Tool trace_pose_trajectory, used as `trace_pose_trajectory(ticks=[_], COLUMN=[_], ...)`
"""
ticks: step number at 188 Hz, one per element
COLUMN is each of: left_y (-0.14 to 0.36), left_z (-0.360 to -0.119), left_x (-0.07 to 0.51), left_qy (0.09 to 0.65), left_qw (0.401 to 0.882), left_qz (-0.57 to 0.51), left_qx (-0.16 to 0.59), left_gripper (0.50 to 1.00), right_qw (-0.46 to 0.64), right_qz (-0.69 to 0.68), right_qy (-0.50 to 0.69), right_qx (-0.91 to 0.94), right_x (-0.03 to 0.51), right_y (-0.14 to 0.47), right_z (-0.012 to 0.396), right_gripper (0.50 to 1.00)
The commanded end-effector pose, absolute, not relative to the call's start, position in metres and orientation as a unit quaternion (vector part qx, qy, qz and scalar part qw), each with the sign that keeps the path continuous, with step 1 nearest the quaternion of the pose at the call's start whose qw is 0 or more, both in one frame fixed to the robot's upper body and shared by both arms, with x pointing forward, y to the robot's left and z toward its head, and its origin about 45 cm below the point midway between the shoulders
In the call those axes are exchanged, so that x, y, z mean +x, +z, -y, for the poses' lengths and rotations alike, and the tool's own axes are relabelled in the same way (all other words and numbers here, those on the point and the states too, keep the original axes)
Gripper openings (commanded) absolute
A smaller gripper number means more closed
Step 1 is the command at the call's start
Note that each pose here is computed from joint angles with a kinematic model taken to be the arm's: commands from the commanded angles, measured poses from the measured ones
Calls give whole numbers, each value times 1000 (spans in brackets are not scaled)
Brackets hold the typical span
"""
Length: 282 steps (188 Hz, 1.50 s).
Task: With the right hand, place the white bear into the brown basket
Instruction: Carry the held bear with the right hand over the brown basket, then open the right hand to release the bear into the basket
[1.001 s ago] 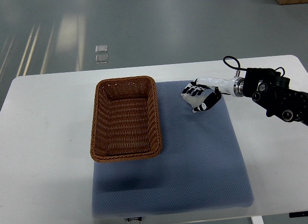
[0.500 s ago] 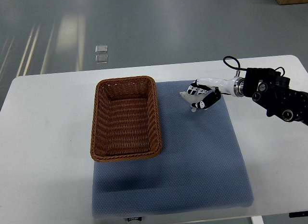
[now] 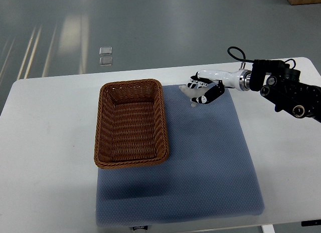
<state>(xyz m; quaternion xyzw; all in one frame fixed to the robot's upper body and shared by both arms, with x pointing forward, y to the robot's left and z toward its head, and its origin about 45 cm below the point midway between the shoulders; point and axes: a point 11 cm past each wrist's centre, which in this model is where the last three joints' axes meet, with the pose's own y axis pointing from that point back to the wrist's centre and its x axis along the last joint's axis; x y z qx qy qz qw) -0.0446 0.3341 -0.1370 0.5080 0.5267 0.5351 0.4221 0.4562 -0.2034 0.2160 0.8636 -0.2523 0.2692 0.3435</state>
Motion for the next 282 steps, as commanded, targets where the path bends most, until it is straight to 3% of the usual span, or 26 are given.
trace_pose_trajectory(ticks=[1,49,84,170,278,279,280,281,282], left_y=[-137,-137,-137,-137,-137,-137,-137,-137,-137], left_z=[-334,-334,-334,-334,-334,-334,-334,-334,-334], left_x=[-45,-45,-45,-45,-45,-45,-45,-45,-45], left_qy=[535,535,535,535,535,535,535,535,535], left_qw=[422,422,422,422,422,422,422,422,422], left_qz=[-527,-527,-527,-527,-527,-527,-527,-527,-527], left_qx=[508,508,508,508,508,508,508,508,508], left_gripper=[1000,1000,1000,1000,1000,1000,1000,1000,1000], right_qw=[317,282,247,226,249,248,248,247,247], right_qz=[239,217,190,87,102,105,105,107,107], right_qy=[287,322,352,388,356,355,355,355,355], right_qx=[872,877,883,889,895,895,895,896,896], right_x=[455,456,454,405,403,403,403,403,403], right_y=[230,260,285,251,215,215,215,215,215], right_z=[190,159,111,4,18,18,18,18,18], right_gripper=[500,500,500,500,500,561,562,624,625])
